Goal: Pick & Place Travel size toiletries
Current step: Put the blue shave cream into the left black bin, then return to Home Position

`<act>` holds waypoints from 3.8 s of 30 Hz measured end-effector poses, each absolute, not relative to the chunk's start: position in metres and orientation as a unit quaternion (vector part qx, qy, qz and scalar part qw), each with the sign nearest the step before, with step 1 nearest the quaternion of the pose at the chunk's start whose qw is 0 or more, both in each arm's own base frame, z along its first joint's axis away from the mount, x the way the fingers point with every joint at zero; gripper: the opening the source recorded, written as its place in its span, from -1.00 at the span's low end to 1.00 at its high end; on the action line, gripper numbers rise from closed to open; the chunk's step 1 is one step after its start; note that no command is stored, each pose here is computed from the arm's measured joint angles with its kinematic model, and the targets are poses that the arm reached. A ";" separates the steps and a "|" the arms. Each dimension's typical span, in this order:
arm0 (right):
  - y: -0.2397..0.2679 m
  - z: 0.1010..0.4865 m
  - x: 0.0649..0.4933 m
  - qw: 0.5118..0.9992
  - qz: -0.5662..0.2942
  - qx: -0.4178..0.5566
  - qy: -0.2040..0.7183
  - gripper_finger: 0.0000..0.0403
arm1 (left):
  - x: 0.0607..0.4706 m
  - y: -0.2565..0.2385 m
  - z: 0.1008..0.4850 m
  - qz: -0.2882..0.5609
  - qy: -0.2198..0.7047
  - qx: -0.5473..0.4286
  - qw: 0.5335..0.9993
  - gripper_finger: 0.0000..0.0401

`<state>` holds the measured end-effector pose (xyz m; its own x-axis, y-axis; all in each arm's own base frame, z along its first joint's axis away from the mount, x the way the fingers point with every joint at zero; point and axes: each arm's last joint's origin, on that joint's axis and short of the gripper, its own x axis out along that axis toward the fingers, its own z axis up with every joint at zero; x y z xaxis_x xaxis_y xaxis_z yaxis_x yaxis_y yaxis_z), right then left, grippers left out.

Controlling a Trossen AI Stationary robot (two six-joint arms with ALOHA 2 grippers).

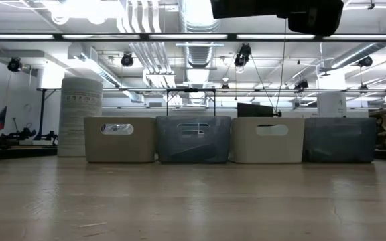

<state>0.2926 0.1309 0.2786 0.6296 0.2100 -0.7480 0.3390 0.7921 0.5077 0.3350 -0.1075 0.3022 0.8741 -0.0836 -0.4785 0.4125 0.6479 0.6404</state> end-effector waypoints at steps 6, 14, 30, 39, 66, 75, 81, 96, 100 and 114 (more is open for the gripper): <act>0.132 0.279 0.292 0.844 -0.034 0.318 0.431 -0.42 | 0.337 -0.108 0.298 -0.145 0.215 0.404 0.877 0.02; 0.133 0.281 0.292 0.845 -0.028 0.320 0.427 -0.44 | 0.335 -0.107 0.294 -0.151 0.232 0.408 0.870 0.02; 0.127 0.288 0.301 0.854 -0.023 0.340 0.393 -0.42 | 0.338 -0.114 0.298 -0.139 0.201 0.385 0.890 -0.29; 0.128 0.289 0.302 0.848 -0.022 0.358 0.390 -0.37 | 0.336 -0.119 0.298 -0.131 0.202 0.364 0.900 -0.70; 0.125 0.305 0.253 0.837 -0.171 0.358 0.377 0.30 | 0.304 -0.053 0.285 0.112 0.436 0.218 0.866 -0.98; 0.119 0.310 0.241 0.840 -0.226 0.354 0.345 0.38 | 0.325 0.013 0.275 0.197 0.446 -0.012 0.873 -0.99; 0.118 0.309 0.242 0.833 -0.243 0.366 0.335 0.42 | 0.342 0.049 0.266 0.272 0.405 -0.117 0.865 -0.97; 0.119 0.310 0.241 0.831 -0.244 0.374 0.333 0.51 | 0.367 0.065 0.234 0.305 0.372 -0.211 0.851 -0.54; 0.122 0.310 0.240 0.832 -0.239 0.373 0.335 0.50 | 0.366 0.064 0.234 0.303 0.373 -0.229 0.847 -0.25; 0.145 0.309 0.227 0.843 -0.197 0.354 0.355 0.42 | 0.346 -0.017 0.286 0.142 0.347 -0.249 0.893 0.11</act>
<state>0.2266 0.1449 0.3093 0.6704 -0.0814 -0.7375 0.5833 0.6722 0.4560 0.3465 -0.0172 0.2861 0.7183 0.0802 -0.6910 -0.4263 0.8358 -0.3461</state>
